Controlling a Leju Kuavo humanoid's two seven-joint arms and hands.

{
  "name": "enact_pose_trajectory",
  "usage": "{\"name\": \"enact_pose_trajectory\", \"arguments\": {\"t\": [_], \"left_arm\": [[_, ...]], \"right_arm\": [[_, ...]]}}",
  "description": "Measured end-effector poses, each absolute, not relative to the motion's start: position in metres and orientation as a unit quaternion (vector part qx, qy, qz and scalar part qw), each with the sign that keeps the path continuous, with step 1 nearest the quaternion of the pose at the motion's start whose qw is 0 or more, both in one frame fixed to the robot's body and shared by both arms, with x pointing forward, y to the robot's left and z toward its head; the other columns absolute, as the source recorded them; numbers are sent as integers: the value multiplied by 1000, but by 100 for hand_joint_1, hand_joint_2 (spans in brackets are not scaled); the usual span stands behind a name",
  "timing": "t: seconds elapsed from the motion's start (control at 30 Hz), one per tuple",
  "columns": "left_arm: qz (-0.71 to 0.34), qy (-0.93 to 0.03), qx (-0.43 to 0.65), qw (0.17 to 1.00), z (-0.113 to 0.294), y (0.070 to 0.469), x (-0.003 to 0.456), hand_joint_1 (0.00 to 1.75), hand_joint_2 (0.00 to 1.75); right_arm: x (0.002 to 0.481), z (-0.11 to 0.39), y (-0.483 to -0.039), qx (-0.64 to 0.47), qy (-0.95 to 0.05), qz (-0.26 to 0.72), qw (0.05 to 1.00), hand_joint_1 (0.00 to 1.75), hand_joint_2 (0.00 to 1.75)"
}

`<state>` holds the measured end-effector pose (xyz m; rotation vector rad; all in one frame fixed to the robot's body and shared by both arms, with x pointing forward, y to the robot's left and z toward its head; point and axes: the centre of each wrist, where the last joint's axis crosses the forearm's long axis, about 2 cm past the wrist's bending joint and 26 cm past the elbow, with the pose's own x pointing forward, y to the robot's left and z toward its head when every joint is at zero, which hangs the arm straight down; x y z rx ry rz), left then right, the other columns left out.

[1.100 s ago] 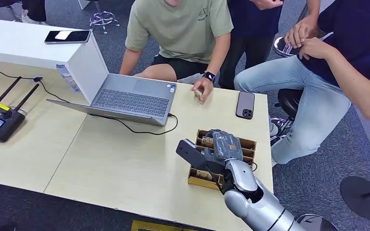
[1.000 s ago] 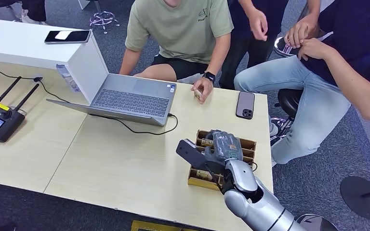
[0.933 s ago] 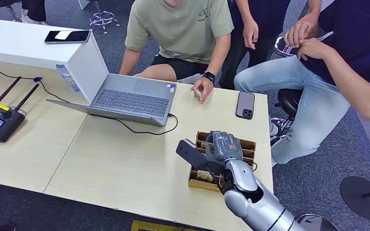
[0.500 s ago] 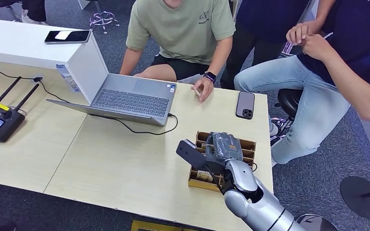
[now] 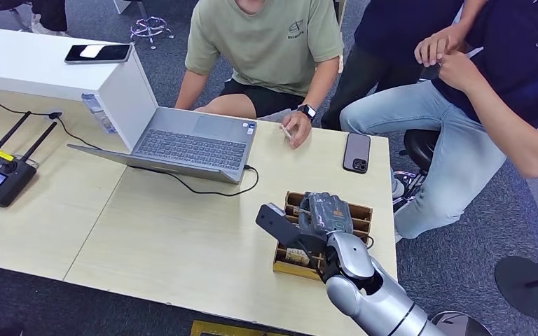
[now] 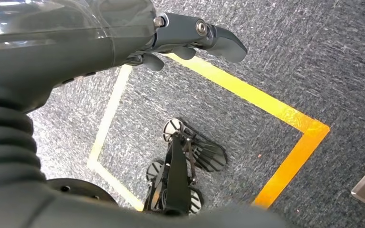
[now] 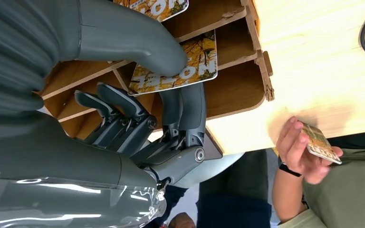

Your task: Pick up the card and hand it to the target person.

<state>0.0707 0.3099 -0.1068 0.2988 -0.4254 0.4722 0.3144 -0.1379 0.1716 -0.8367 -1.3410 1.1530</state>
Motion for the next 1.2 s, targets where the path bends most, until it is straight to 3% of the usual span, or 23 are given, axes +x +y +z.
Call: {"name": "enact_pose_trajectory", "arguments": {"t": [0.47,0.8,1.2], "left_arm": [[233,-210,150,938,-107,310,71,0,175],[219,-192,159,943,-106,314,71,0,175],[200,-217,142,945,-105,308,80,0,175]], "right_arm": [[315,176,-138,-351,-611,463,538,175,175],[333,224,-122,-336,-704,417,467,175,175],[368,259,-109,-392,-732,397,390,175,175]]}}
